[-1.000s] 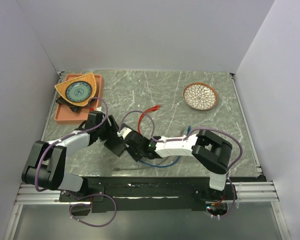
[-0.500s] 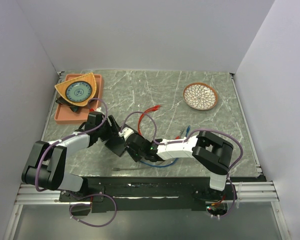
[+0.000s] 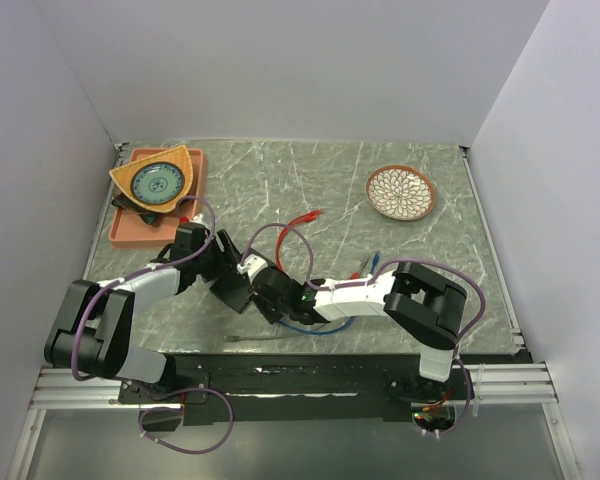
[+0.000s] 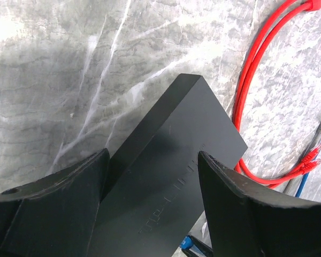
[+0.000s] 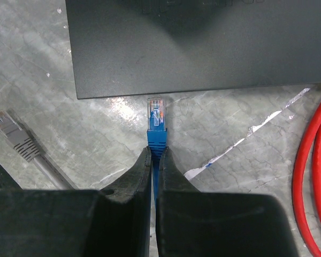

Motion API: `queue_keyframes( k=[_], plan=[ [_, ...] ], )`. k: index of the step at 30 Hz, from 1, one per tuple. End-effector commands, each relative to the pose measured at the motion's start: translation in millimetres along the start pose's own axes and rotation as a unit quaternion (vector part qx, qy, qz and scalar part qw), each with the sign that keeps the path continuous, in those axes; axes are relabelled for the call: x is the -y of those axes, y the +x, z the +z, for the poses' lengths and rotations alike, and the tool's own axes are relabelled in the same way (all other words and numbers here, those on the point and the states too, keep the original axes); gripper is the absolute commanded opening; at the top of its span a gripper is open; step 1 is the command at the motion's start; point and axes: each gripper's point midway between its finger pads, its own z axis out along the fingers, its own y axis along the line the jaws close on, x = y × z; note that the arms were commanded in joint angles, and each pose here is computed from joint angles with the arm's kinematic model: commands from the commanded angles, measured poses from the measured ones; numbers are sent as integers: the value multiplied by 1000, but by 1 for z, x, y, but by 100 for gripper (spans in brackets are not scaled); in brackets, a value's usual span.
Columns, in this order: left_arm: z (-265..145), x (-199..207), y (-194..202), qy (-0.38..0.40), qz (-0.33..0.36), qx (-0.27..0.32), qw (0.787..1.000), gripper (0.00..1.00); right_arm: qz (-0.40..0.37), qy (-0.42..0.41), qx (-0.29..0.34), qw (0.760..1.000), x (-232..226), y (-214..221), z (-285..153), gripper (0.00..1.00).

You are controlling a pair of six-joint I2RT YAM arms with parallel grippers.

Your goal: Insert the plug into the switch port

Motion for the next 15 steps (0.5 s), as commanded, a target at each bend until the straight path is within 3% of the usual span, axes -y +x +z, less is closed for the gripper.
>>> queue_keyframes(
  k=[1,15],
  plan=[
    [3,-12,24,-17,-17,-43,999,74,-8,-2,12,1000,-7,-12,5,0],
    [5,-14,29,-15,-21,-50,998,74,-9,-9,27,1000,-12,-25,0,0]
  ],
)
